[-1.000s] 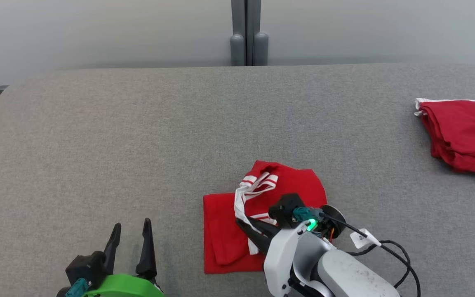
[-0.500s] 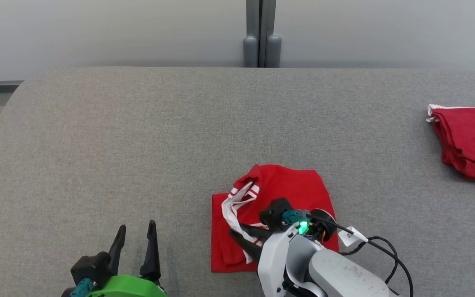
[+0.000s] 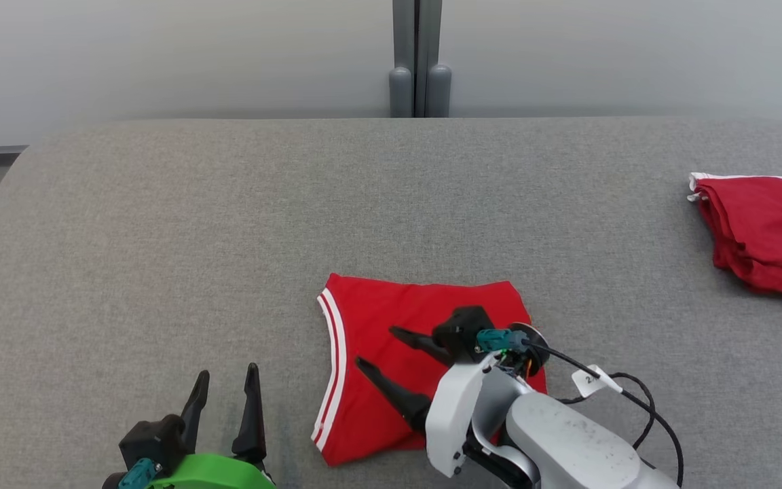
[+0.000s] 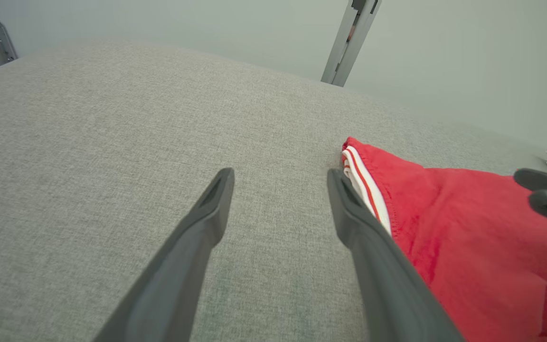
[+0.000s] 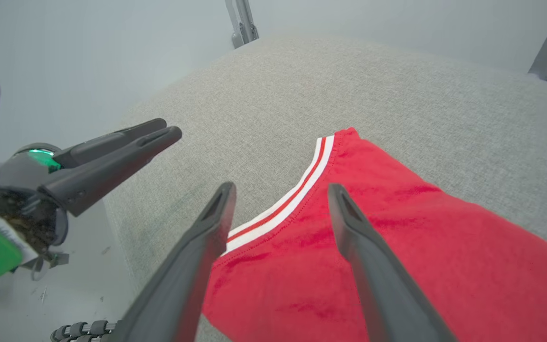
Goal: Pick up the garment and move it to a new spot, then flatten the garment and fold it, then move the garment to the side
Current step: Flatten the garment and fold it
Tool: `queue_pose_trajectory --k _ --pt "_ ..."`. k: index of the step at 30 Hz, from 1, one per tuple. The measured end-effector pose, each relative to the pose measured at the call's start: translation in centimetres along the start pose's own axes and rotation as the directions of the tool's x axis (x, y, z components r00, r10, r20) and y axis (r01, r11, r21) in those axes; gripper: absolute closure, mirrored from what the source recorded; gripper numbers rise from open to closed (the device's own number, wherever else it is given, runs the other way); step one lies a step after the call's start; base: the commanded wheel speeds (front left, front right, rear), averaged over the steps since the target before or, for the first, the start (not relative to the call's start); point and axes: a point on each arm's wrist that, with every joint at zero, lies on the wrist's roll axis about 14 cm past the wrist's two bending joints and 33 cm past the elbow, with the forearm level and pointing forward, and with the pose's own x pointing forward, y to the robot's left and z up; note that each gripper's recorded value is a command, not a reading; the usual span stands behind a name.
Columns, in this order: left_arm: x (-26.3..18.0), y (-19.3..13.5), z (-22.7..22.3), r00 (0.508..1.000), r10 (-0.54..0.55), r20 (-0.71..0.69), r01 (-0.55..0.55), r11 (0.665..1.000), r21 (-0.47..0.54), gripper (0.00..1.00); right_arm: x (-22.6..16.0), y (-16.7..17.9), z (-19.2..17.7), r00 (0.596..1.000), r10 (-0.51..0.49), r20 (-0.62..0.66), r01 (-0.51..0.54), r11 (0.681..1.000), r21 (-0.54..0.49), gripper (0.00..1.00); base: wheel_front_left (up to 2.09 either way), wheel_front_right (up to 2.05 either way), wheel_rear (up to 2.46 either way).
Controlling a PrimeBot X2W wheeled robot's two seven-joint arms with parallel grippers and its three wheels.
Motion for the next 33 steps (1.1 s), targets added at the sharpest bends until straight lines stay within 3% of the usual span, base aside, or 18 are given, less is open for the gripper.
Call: queue_pose_trajectory --k 6,12,21,26,33 --pt "0.3 -1.0 0.3 0.999 -0.035 0.011 0.035 0.999 0.013 0.00 -1.0 -3.2 2.5 0.988 -0.103 0.111 0.106 0.994 -0.024 0.00 0.00 0.00 0.00" --pt "0.8 -2.7 0.9 0.995 -0.094 0.026 0.093 0.995 0.037 0.00 -3.4 -7.5 4.7 0.941 -0.250 0.229 0.259 0.966 -0.010 0.00 0.00 0.00 0.00" --pt "1.7 -4.6 2.3 0.985 -0.160 0.061 0.156 0.986 0.062 0.00 -9.7 -13.5 4.8 0.818 -0.484 0.311 0.504 0.864 0.020 0.00 0.00 0.00 0.00" --pt "1.7 -5.2 2.7 0.981 -0.177 0.076 0.172 0.983 0.065 0.00 -12.8 -14.7 4.2 0.765 -0.553 0.329 0.588 0.809 -0.008 0.00 0.00 0.00 0.00" --pt "1.0 -4.8 2.7 0.984 -0.159 0.082 0.156 0.987 0.046 0.00 -17.2 -15.8 2.7 0.677 -0.653 0.339 0.670 0.737 0.082 0.00 0.00 0.00 0.00"
